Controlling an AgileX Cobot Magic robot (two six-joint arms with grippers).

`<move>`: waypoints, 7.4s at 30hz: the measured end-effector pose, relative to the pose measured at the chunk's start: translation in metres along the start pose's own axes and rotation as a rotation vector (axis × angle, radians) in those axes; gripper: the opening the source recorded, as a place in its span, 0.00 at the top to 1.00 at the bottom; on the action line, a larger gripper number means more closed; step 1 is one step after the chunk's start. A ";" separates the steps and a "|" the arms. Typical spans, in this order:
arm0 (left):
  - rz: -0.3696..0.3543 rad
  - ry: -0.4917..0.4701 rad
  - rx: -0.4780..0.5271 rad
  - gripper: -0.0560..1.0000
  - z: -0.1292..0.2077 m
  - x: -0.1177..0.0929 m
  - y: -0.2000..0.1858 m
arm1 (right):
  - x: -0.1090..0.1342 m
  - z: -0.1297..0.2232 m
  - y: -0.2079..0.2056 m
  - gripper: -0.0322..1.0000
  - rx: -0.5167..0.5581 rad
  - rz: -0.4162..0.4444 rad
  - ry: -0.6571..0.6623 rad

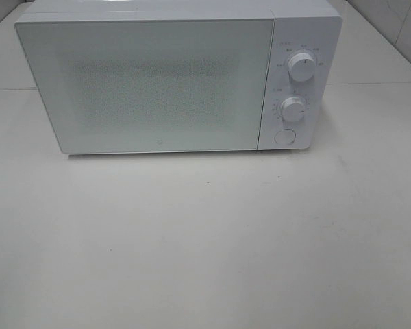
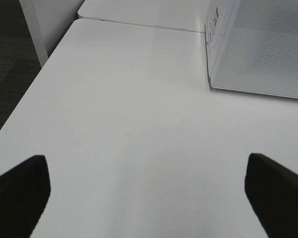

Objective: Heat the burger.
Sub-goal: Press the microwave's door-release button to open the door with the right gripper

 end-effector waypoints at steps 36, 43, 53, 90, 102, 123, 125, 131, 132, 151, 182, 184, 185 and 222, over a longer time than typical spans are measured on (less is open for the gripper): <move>0.000 0.000 0.000 0.01 0.000 0.000 0.000 | 0.012 -0.052 0.120 0.29 -0.096 -0.049 -0.034; 0.000 0.000 0.000 0.01 0.000 0.000 0.000 | 0.016 -0.048 0.149 0.56 -0.105 -0.064 -0.037; 0.000 0.000 0.000 0.01 0.000 0.000 0.000 | 0.020 -0.042 0.185 0.97 -0.062 -0.082 0.010; 0.000 0.000 0.000 0.01 0.000 0.000 0.000 | 0.070 0.017 0.275 0.97 0.124 -0.101 1.328; 0.000 0.000 0.000 0.01 0.000 0.000 0.000 | 0.110 0.028 0.298 0.97 0.136 -0.114 1.359; 0.000 0.000 0.000 0.01 0.000 0.000 0.000 | 0.128 0.021 0.351 0.97 0.083 -0.076 1.421; 0.000 0.000 0.000 0.01 0.000 0.000 0.000 | 0.129 0.021 0.354 0.97 0.082 -0.076 1.416; 0.000 0.000 0.000 0.01 0.000 0.000 0.000 | 0.133 0.025 0.366 0.97 0.083 -0.061 1.416; 0.000 0.000 0.000 0.01 0.000 0.000 0.000 | 0.133 0.026 0.367 0.97 0.083 -0.057 1.416; 0.000 0.000 0.000 0.01 0.000 0.000 0.000 | 0.137 0.026 0.386 0.97 0.050 -0.026 1.413; 0.000 0.000 0.000 0.01 0.000 0.000 0.000 | 0.143 0.028 0.400 0.97 -0.058 -0.021 1.400; 0.000 0.000 0.000 0.01 0.000 0.000 0.000 | 0.143 0.030 0.402 0.97 -0.059 -0.016 1.404; 0.000 0.000 0.000 0.01 0.000 0.000 0.000 | 0.144 0.029 0.404 0.97 -0.061 -0.016 1.405; 0.000 0.000 0.000 0.01 0.000 0.000 0.000 | 0.141 0.025 0.396 0.97 0.028 -0.040 1.359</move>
Point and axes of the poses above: a point on each arm's last joint axis where the gripper is mounted, y pointing out along that axis toward the gripper, x along the wrist's bending axis when the last joint is at zero, z = x × y, the point moved 1 cm from there along y, pointing out along that axis toward the gripper, and after that the axes turned 6 degrees about -y, right-handed, at the moved point
